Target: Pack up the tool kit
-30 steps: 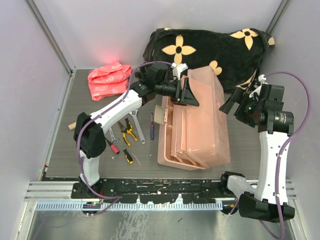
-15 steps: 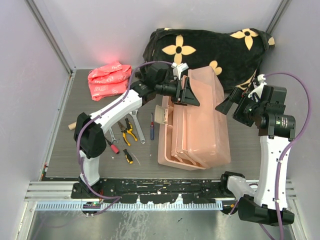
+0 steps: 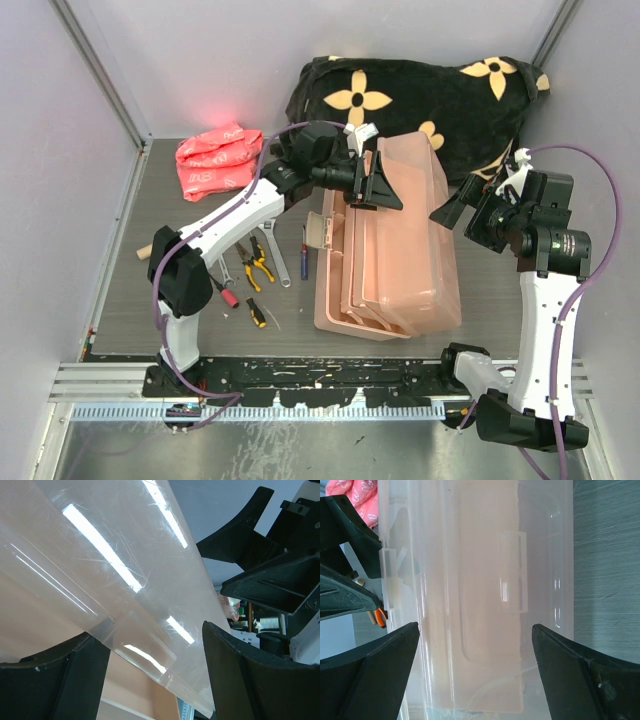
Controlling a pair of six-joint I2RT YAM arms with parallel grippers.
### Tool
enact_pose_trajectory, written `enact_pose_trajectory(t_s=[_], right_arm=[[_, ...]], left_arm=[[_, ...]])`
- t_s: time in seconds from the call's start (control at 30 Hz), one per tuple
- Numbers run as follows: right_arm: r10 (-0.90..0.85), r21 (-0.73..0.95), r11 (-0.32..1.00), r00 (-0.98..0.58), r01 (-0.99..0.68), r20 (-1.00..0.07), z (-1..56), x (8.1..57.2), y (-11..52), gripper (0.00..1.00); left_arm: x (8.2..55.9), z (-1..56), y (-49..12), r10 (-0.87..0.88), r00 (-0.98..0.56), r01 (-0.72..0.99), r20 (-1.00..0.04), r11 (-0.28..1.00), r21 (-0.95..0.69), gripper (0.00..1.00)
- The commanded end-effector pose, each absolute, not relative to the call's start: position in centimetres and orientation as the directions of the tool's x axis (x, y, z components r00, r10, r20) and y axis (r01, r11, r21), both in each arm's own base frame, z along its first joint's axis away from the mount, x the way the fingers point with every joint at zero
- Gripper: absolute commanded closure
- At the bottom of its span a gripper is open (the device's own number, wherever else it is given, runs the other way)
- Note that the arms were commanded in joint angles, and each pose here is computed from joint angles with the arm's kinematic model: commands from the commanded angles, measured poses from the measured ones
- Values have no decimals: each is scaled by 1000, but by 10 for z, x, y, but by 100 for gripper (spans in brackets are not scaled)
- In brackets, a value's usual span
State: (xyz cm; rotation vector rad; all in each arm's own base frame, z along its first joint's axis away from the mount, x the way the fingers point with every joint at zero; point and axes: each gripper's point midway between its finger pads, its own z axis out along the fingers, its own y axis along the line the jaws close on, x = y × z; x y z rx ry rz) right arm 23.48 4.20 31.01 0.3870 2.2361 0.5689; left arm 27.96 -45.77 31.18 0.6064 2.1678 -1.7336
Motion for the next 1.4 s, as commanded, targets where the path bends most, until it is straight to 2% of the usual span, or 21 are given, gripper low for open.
enact_pose_trajectory(t_s=[0.0, 0.37, 0.7, 1.07, 1.37], right_arm=[[429, 515, 856, -609, 39, -667, 325, 240, 45, 0], [432, 476, 876, -560, 76, -707, 333, 244, 32, 0], [461, 470, 878, -412, 85, -786, 378, 249, 22, 0], [460, 476, 876, -440, 82, -771, 372, 245, 25, 0], [449, 464, 881, -464, 89, -764, 365, 239, 25, 0]], left_arm=[[255, 398, -451, 84, -770, 635, -633, 1, -773, 27], [248, 419, -448, 68, -754, 652, -653, -40, -757, 26], [244, 424, -448, 71, -757, 647, -649, -58, -761, 26], [238, 417, -456, 95, -751, 651, -653, -60, -757, 24], [236, 402, -467, 127, -750, 649, -649, -45, -759, 19]])
